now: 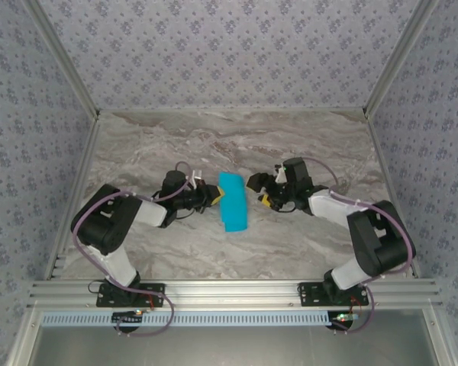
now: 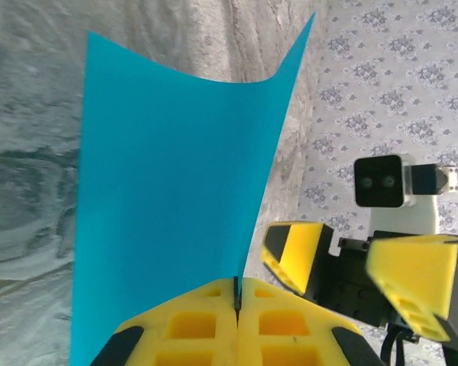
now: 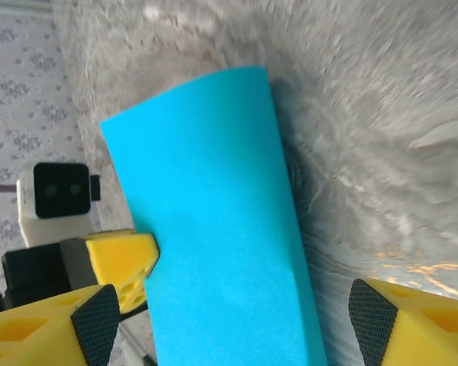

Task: Fold a paper plane with a square sheet of paper (pick it up from the middle)
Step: First fold in half a square sheet of paper at the center of the table, then hold the square sheet of paper at the center of the table, then first fold in half a square sheet of paper at the center of the table.

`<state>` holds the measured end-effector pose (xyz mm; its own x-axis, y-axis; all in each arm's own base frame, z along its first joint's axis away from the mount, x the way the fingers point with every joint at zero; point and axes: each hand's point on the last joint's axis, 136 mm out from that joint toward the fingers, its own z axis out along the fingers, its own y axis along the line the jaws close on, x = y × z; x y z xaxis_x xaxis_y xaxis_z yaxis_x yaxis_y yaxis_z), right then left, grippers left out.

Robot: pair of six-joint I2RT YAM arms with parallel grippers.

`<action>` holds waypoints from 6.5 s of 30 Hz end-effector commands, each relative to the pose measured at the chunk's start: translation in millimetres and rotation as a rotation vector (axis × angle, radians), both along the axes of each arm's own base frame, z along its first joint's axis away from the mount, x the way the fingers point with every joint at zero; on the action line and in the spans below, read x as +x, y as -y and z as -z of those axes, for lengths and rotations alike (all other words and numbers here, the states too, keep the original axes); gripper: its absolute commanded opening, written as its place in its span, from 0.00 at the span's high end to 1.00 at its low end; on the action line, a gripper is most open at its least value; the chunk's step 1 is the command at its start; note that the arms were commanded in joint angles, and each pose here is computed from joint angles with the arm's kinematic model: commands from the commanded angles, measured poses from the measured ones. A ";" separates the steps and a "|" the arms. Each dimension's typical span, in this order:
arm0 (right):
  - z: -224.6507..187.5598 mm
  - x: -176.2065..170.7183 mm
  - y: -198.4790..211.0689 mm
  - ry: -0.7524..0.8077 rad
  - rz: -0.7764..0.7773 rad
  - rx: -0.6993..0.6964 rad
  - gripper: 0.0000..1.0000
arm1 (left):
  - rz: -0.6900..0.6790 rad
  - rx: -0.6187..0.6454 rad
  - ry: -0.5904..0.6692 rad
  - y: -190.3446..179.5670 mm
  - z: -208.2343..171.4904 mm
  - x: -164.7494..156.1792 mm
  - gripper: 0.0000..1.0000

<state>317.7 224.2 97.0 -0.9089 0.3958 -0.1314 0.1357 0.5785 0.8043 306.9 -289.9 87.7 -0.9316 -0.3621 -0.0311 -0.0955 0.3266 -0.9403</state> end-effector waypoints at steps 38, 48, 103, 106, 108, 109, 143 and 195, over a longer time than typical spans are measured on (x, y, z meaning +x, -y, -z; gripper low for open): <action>50.2 -29.2 -10.3 -0.078 -0.186 -0.407 0.27 | 0.121 0.459 0.060 19.0 36.3 -4.7 1.00; 72.6 -28.0 -16.2 -0.146 -0.208 -0.455 0.45 | 0.126 0.451 0.040 22.2 36.9 -3.0 0.81; 150.4 -54.5 6.6 -0.407 -0.283 -0.738 0.44 | 0.144 0.413 0.081 20.1 18.5 1.5 0.65; 152.3 -55.2 6.8 -0.411 -0.285 -0.740 0.44 | 0.167 0.407 0.069 26.6 22.4 -0.4 0.70; 152.9 -55.9 6.5 -0.411 -0.289 -0.741 0.44 | 0.177 0.407 0.065 29.1 24.9 -1.0 0.74; 153.0 -56.1 6.6 -0.412 -0.291 -0.741 0.44 | 0.181 0.410 0.063 29.7 26.4 -1.4 0.75; 163.6 -63.1 4.7 -0.445 -0.292 -0.757 0.44 | 0.216 0.514 -0.011 26.8 64.2 -11.5 0.88; 52.8 -5.4 -64.7 -0.016 -0.266 -0.395 1.00 | 0.251 0.815 -0.281 -33.2 145.2 -60.9 1.00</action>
